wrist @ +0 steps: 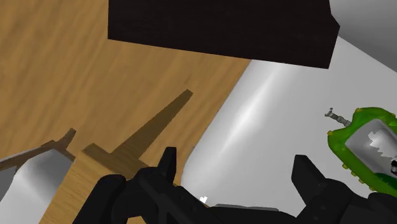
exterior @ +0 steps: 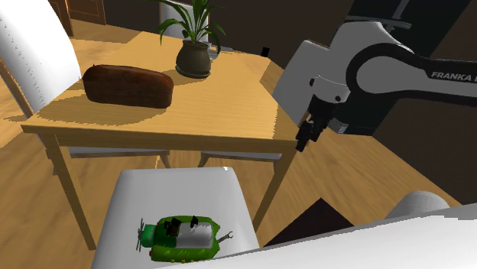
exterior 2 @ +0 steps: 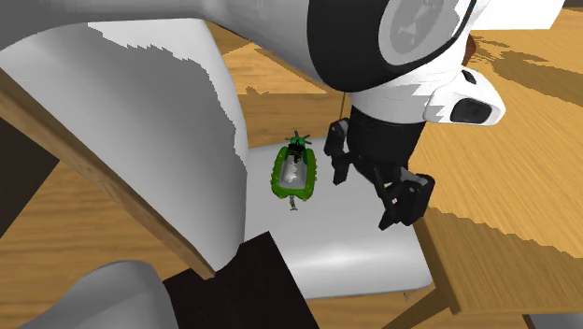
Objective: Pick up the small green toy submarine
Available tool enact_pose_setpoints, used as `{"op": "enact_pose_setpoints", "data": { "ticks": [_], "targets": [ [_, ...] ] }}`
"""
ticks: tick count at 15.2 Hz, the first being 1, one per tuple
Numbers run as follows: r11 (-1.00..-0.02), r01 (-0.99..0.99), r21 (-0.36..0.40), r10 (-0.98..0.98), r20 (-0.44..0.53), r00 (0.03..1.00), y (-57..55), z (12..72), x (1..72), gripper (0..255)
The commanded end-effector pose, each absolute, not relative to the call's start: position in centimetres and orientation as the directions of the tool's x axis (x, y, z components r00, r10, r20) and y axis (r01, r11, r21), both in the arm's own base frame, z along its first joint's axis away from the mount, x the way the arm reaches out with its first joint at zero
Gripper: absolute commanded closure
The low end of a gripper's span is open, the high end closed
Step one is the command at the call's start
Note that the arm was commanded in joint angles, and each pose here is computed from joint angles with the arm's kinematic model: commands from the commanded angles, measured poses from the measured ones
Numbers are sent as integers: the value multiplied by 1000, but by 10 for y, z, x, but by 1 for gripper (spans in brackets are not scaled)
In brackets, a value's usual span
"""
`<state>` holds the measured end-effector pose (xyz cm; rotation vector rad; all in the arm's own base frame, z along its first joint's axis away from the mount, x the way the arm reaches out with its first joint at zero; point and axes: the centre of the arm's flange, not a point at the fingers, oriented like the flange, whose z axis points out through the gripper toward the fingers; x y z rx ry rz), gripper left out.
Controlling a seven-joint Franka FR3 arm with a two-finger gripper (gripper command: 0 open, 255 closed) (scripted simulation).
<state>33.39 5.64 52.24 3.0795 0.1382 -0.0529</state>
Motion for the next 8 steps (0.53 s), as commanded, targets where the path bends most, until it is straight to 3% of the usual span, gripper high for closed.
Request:
{"op": "enact_pose_setpoints", "data": {
  "ticks": [1,8],
  "targets": [
    [-994,96,53,94,-41,995,80,507,340,0],
    [-992,119,40,117,-60,991,152,455,362,0]
  ]
}}
